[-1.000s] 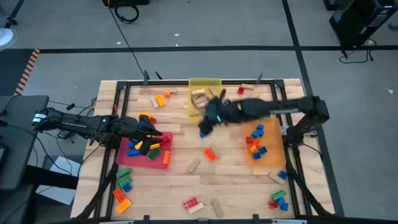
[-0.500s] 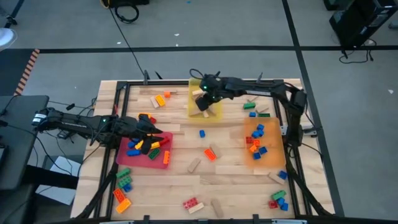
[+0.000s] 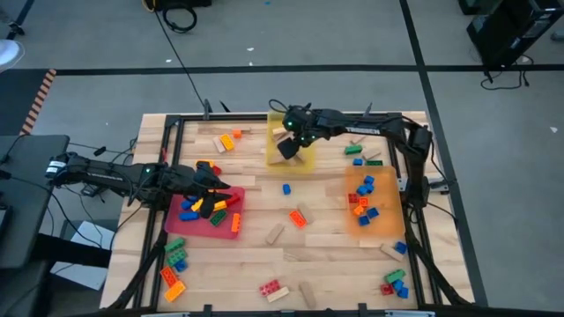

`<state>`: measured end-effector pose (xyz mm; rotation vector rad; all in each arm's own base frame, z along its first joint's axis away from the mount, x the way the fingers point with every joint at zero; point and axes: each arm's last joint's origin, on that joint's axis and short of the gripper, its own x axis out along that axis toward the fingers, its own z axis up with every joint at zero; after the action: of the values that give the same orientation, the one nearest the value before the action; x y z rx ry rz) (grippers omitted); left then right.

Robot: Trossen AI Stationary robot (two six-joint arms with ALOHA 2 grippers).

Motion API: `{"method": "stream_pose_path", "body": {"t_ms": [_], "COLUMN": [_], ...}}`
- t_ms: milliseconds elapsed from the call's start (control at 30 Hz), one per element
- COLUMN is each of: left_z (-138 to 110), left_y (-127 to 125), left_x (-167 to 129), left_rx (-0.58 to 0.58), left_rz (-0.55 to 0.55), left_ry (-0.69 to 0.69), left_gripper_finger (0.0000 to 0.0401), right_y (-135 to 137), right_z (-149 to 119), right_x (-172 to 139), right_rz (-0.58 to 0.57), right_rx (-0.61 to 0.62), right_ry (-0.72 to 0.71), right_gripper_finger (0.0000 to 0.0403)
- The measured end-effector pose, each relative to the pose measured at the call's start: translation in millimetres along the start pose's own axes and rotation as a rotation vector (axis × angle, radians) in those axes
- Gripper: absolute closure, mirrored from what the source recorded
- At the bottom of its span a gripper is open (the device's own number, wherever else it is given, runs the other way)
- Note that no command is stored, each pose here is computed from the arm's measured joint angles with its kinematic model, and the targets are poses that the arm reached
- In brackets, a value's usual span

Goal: Sort blocks by size
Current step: Put the 1 stud blue game piece into the orange bin

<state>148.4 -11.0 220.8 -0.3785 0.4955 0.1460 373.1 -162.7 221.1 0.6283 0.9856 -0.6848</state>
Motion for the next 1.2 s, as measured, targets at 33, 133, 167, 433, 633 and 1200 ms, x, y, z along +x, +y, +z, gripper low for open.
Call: {"method": "stream_pose_path", "body": {"t_ms": [33, 133, 167, 433, 633, 1200], "left_z": [0.0, 0.0, 0.0, 0.0, 0.0, 0.2], "left_y": [0.0, 0.0, 0.0, 0.0, 0.0, 0.3], "left_x": [0.0, 0.0, 0.0, 0.0, 0.0, 0.0], "left_rx": [0.000, 0.000, 0.000, -0.001, -0.001, -0.004], "left_rz": [0.000, 0.000, 0.000, 0.000, 0.000, 0.011], "left_ry": [0.000, 0.000, 0.000, 0.000, 0.000, -0.006], "left_gripper_finger": [0.0217, 0.0217, 0.0217, 0.0217, 0.0217, 0.0217], "right_y": [-2.0, -11.9, -17.0, -57.9, -101.8, -152.6], "right_z": [-0.2, -1.7, -2.7, -19.0, -50.4, -96.4], "right_x": [-3.9, -17.9, -23.7, -70.5, -84.3, -65.8], "right_rz": [-0.005, -0.036, -0.061, -0.245, -0.219, -0.378], "right_rx": [0.003, 0.044, 0.068, 0.149, 0.266, 0.487], "right_ry": [0.007, 0.043, 0.059, 0.096, 0.138, 0.157], "right_gripper_finger": [0.0172, 0.0169, 0.0169, 0.0176, 0.0176, 0.0157]}}
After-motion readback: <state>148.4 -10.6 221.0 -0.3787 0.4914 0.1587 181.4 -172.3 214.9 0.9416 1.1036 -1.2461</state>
